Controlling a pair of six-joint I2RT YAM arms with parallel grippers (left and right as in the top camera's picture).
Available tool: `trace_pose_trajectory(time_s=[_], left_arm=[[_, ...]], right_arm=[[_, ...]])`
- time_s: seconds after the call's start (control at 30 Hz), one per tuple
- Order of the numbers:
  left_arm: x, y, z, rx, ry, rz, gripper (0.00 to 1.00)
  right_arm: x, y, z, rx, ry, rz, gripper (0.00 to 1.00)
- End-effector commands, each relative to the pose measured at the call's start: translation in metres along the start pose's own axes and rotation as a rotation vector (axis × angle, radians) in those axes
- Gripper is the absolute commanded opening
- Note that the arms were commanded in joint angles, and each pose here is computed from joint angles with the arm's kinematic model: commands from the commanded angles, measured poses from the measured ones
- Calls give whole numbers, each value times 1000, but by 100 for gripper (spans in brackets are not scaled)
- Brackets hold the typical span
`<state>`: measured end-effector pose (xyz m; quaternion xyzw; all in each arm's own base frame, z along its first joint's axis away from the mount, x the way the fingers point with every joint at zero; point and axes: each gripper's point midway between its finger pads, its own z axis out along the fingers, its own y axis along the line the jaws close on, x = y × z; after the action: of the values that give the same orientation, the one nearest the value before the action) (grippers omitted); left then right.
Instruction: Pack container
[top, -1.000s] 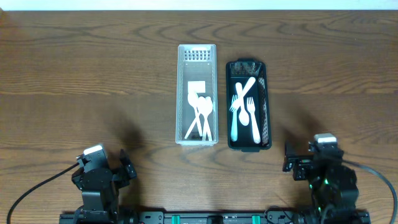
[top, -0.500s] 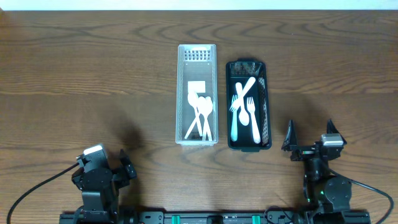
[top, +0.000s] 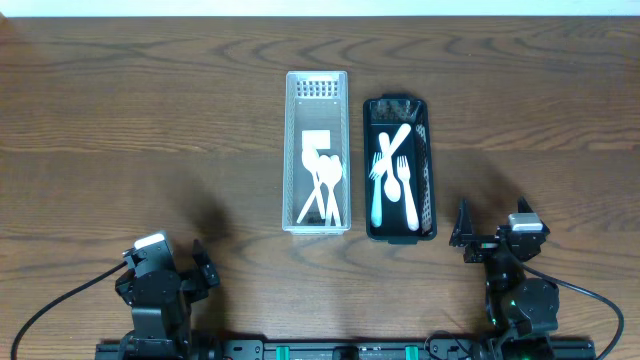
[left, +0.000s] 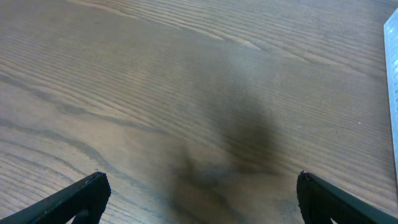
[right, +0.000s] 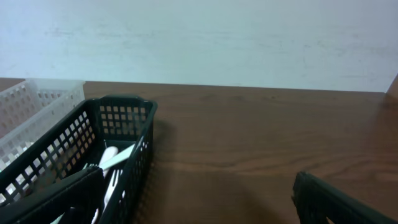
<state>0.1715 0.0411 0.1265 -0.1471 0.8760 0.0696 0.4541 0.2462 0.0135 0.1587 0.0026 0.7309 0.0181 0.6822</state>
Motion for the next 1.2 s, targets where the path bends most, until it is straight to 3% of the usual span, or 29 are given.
trace_pose_trajectory(time_s=[0.0,0.63,0.87,1.03,1.17], left_arm=[[-2,1,-1,-7,-10,2,98],[-2,3,-2,-11,-13,-2,98],[-16,-11,-14,97,-127,-20,98],[-37,-48,-9,265,-257,148,98],[-53,-61,2,298,-385,178,98]], right_arm=[[0,-4,0,16,-2,12,99],[0,-4,0,16,-2,12,99],[0,-4,0,16,-2,12,99],[0,-4,0,16,-2,11,99],[0,-4,0,16,-2,11,99]])
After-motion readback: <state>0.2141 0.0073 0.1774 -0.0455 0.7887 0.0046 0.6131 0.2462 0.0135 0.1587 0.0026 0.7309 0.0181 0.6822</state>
